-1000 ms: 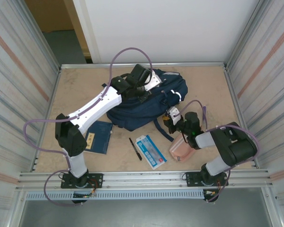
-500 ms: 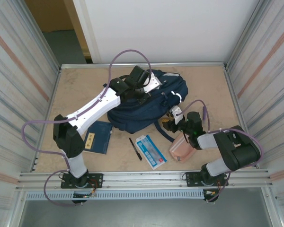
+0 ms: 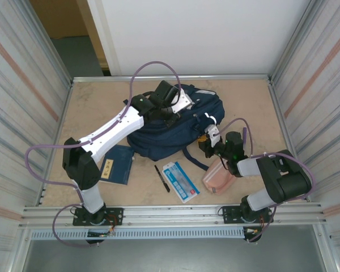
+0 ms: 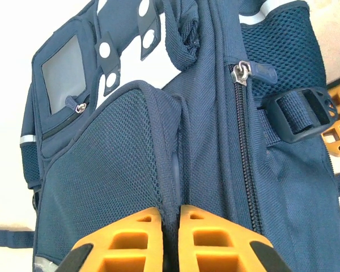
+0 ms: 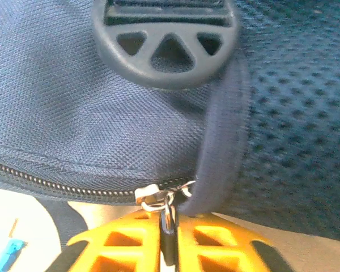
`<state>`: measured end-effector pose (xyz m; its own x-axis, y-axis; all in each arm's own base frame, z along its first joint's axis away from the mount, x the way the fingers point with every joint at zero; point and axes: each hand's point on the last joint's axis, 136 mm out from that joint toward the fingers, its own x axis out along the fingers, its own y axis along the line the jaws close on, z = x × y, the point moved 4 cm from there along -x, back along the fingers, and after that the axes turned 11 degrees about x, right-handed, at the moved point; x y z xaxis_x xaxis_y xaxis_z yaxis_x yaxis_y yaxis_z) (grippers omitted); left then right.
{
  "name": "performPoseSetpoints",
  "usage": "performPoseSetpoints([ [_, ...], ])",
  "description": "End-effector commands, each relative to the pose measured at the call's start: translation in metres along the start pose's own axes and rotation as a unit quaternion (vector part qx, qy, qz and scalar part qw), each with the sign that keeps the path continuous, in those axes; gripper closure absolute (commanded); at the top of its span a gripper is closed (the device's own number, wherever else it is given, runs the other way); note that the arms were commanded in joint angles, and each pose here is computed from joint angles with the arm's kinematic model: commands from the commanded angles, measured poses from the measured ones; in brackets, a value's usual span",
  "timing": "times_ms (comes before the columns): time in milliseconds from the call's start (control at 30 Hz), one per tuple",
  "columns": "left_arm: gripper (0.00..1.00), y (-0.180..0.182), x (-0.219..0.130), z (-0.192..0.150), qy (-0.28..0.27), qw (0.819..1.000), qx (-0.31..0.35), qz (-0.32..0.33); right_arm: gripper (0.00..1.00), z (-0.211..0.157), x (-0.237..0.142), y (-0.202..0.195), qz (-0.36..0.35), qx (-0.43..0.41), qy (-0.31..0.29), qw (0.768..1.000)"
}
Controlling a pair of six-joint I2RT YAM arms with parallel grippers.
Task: Pack the student bag
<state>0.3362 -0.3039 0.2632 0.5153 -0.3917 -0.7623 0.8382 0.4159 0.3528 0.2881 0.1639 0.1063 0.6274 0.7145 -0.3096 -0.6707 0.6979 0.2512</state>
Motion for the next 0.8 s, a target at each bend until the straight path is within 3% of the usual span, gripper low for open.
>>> performPoseSetpoints([
  [0, 1.0, 0.012, -0.043, 0.029, -0.081, 0.996, -0.014, 0.03, 0.97, 0.004, 0.001, 0.01, 0.032, -0.019, -0.002, 0.999],
  [300, 1.0, 0.018, -0.032, 0.031, -0.079, 0.995, -0.035, 0.049, 1.0, -0.004, 0.002, 0.036, 0.069, -0.054, 0.047, 0.995],
  [467, 1.0, 0.022, -0.013, 0.039, -0.085, 0.993, -0.061, 0.052, 1.0, -0.005, 0.004, 0.062, 0.094, -0.076, 0.101, 0.987],
  [767, 1.0, 0.033, 0.025, 0.05, -0.069, 0.989, -0.111, 0.069, 1.0, -0.005, 0.015, 0.09, 0.092, -0.064, 0.126, 0.986],
])
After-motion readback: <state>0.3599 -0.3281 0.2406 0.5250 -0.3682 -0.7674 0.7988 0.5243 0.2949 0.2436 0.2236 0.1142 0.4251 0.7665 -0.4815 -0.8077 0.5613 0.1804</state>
